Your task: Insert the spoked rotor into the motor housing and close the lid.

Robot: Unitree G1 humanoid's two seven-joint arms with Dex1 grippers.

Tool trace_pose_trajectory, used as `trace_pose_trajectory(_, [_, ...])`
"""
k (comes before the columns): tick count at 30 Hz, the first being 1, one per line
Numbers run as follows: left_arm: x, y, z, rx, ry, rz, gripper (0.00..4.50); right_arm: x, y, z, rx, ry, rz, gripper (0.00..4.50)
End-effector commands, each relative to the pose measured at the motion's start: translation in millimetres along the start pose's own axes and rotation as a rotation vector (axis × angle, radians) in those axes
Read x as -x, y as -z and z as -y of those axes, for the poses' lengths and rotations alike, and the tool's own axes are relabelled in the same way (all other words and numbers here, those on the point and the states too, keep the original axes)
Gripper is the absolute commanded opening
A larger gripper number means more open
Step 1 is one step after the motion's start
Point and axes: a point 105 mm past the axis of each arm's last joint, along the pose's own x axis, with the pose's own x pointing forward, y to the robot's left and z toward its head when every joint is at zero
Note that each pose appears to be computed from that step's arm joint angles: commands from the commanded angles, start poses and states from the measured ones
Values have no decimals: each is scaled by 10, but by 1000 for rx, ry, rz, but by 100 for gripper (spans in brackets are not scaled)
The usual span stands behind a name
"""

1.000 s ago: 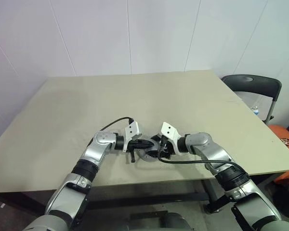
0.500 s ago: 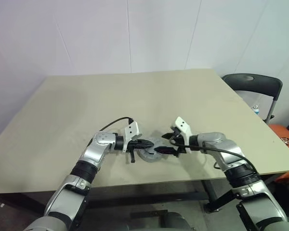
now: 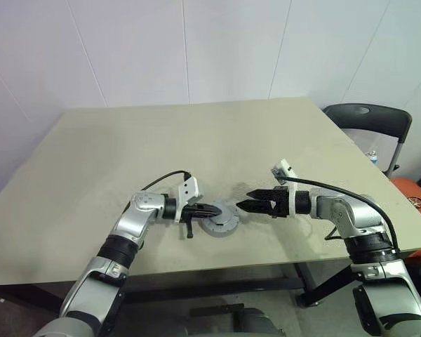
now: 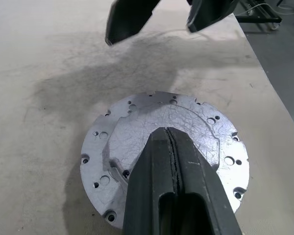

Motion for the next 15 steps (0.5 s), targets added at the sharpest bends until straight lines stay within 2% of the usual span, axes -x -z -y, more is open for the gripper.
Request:
trace_pose_trajectory(1, [33,287,63,57,15,-106,0,47,-88,22,-71,43,-3,447])
trace_pose_trajectory(8, [-4,350,130,54,52,-136,0,-18,127,-151,-328,-28,-120,447])
trace_pose_trajectory(15, [-32,321,88,30,47,-148,0,-222,187,-279,-508,-56,-142,447])
